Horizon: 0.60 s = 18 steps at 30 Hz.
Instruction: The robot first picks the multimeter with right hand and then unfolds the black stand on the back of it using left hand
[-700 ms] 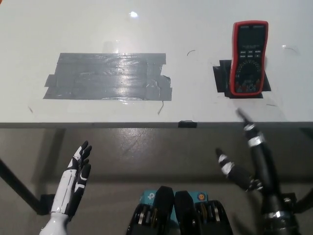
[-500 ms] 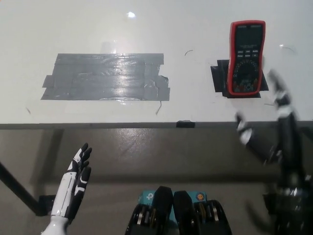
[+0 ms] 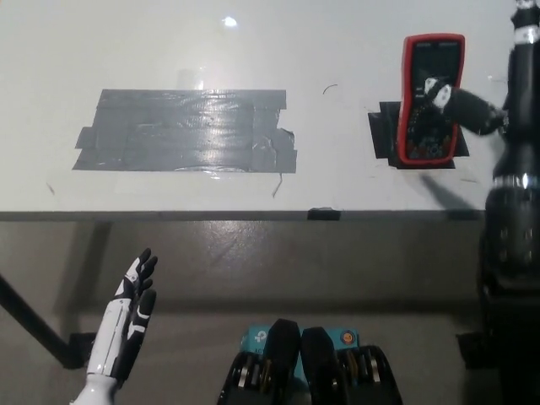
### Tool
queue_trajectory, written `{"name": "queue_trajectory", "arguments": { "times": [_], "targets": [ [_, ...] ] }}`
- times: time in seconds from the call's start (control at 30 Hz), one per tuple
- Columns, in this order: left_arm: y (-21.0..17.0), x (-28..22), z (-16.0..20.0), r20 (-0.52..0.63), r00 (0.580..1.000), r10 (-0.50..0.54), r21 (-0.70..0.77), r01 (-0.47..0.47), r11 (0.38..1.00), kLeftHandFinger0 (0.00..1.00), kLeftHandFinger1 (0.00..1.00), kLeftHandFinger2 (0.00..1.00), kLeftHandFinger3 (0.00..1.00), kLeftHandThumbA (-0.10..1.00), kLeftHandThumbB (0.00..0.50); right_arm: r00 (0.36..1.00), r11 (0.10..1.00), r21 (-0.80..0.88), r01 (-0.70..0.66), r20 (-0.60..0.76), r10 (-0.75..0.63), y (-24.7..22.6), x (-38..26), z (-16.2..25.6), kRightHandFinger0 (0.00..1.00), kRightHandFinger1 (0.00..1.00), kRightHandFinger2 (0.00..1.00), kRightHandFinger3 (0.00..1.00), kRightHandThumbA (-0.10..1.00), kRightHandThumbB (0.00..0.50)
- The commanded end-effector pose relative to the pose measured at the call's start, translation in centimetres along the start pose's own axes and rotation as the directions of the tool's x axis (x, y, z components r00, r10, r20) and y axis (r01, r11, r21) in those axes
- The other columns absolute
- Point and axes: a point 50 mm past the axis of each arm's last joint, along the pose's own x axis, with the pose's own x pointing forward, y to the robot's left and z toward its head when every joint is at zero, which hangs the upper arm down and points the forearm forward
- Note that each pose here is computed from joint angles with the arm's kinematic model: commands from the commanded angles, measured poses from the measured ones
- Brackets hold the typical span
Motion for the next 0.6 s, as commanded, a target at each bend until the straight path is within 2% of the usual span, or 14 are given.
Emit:
{"name": "queue_trajectory", "arguments": {
  "times": [0.0,0.17,0.2,0.23,0.27,0.33,0.4,0.5,0.57],
  "targets": [
    [0.6,0.7,1.3,0.075,0.997,0.01,0.009,-0.011,1.0,1.0,1.0,1.0,1.0,1.0,0.085,0.999,1.0,0.014,0.025,-0.031,-0.024,-0.5,3.7,1.2,1.0,1.0,1.0,1.0,0.99,0.237],
    [0.4,0.9,1.5,0.079,0.997,0.001,0.01,-0.002,1.0,1.0,1.0,1.0,1.0,1.0,0.085,0.995,1.0,0.027,0.002,-0.102,0.001,0.0,5.1,0.5,1.0,1.0,1.0,1.0,1.0,0.262],
    [0.4,1.1,1.5,0.083,0.997,-0.006,0.019,0.004,1.0,1.0,1.0,1.0,1.0,1.0,0.078,0.992,0.999,0.034,0.0,-0.126,0.004,0.3,5.9,0.1,1.0,1.0,1.0,1.0,0.98,0.236],
    [0.5,1.2,1.5,0.086,0.996,-0.01,0.029,0.008,1.0,1.0,1.0,1.0,1.0,1.0,0.075,0.988,0.999,0.035,-0.006,-0.152,0.011,0.7,6.5,-0.3,1.0,1.0,1.0,1.0,1.0,0.267],
    [0.5,1.2,1.5,0.087,0.996,-0.012,0.027,0.009,1.0,1.0,1.0,1.0,1.0,1.0,0.072,0.985,1.0,0.023,-0.01,-0.169,0.014,1.0,6.8,-0.5,1.0,1.0,1.0,1.0,1.0,0.273],
    [0.5,1.2,1.4,0.086,0.996,-0.015,0.029,0.012,1.0,1.0,1.0,1.0,1.0,1.0,0.071,0.981,1.0,0.016,-0.015,-0.192,0.018,1.2,7.2,-0.7,1.0,1.0,1.0,1.0,1.0,0.278],
    [0.5,1.1,1.5,0.083,0.996,-0.019,0.029,0.016,0.999,1.0,1.0,1.0,1.0,1.0,0.075,0.975,0.999,0.027,-0.02,-0.22,0.026,1.6,8.0,-1.1,1.0,1.0,1.0,1.0,1.0,0.262],
    [0.5,1.1,1.5,0.082,0.996,-0.022,0.029,0.02,0.999,1.0,1.0,1.0,1.0,1.0,0.077,0.97,0.999,0.027,-0.031,-0.24,0.037,2.0,9.1,-1.2,1.0,1.0,1.0,1.0,1.0,0.294],
    [0.5,1.1,1.5,0.082,0.996,-0.023,0.029,0.02,0.999,1.0,1.0,1.0,1.0,1.0,0.076,0.97,0.999,0.027,-0.031,-0.24,0.036,2.0,9.1,-1.2,1.0,1.0,1.0,1.0,1.0,0.296]
  ]
}}
